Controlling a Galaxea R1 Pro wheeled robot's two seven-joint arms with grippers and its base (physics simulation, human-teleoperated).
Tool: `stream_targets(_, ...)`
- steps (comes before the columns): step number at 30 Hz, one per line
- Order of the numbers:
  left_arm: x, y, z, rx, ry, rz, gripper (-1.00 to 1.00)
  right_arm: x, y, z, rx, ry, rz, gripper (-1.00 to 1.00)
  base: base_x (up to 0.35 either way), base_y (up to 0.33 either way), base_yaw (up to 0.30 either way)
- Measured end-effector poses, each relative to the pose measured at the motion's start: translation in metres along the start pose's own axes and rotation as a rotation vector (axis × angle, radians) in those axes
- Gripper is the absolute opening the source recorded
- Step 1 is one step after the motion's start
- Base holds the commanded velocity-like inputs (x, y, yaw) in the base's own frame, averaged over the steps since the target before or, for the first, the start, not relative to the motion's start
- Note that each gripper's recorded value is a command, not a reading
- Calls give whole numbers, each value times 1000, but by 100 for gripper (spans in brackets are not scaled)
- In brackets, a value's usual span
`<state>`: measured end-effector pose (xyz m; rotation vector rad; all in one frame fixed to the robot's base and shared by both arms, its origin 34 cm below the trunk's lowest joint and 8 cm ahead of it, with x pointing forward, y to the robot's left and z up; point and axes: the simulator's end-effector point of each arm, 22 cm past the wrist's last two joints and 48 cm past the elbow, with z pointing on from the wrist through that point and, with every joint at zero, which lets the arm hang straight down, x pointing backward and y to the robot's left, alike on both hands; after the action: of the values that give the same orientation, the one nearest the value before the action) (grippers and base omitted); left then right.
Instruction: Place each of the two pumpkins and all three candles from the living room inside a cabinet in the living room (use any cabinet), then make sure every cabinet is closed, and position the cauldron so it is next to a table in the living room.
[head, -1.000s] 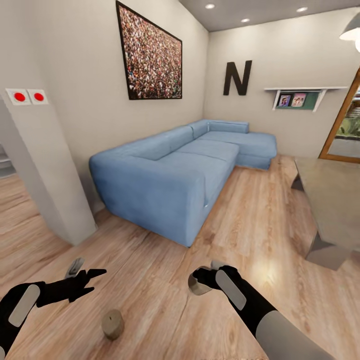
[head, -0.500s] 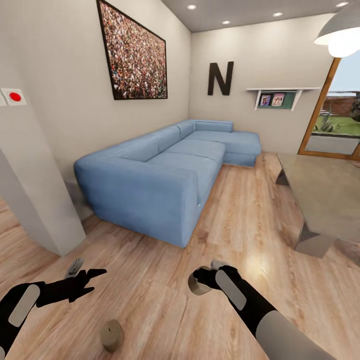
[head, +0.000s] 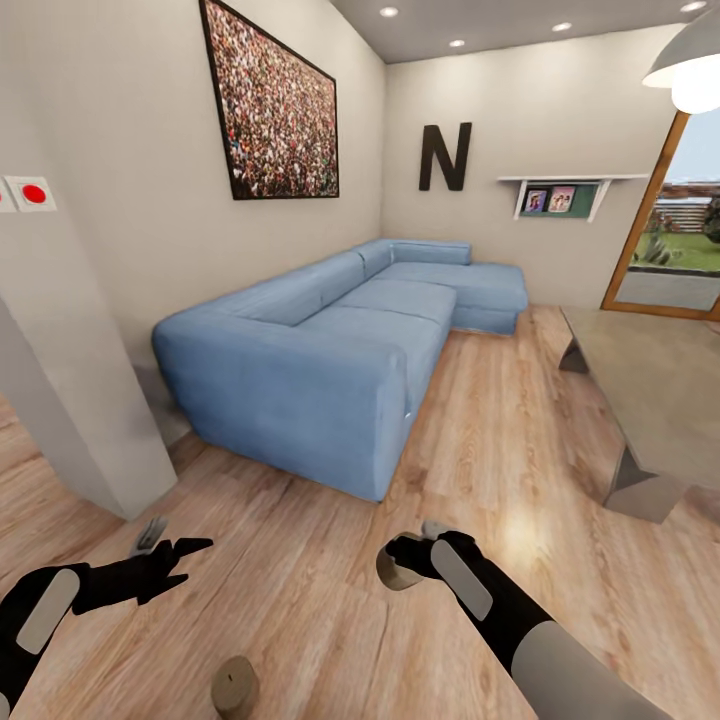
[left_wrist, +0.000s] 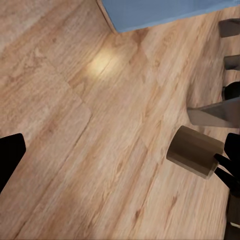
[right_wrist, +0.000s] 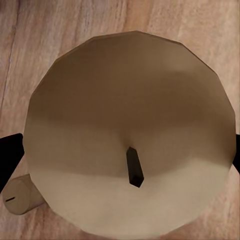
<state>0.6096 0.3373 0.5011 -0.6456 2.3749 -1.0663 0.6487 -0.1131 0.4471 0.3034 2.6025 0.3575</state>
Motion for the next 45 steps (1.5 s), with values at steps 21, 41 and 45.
stream_targets(21, 17, 94, 21, -431, -26, 51, 100, 25, -13, 27, 0, 1, -1, -100, 1, 0, 0)
stream_targets(41, 49, 133, 55, -676, -35, 137, 100, 11, 30, 25, -129, -92, -36, -100, 0, 0, 0)
stream_targets(45, 53, 140, 59, -684, -22, 132, 100, -41, 60, -35, -234, -220, -139, -100, 0, 0, 0)
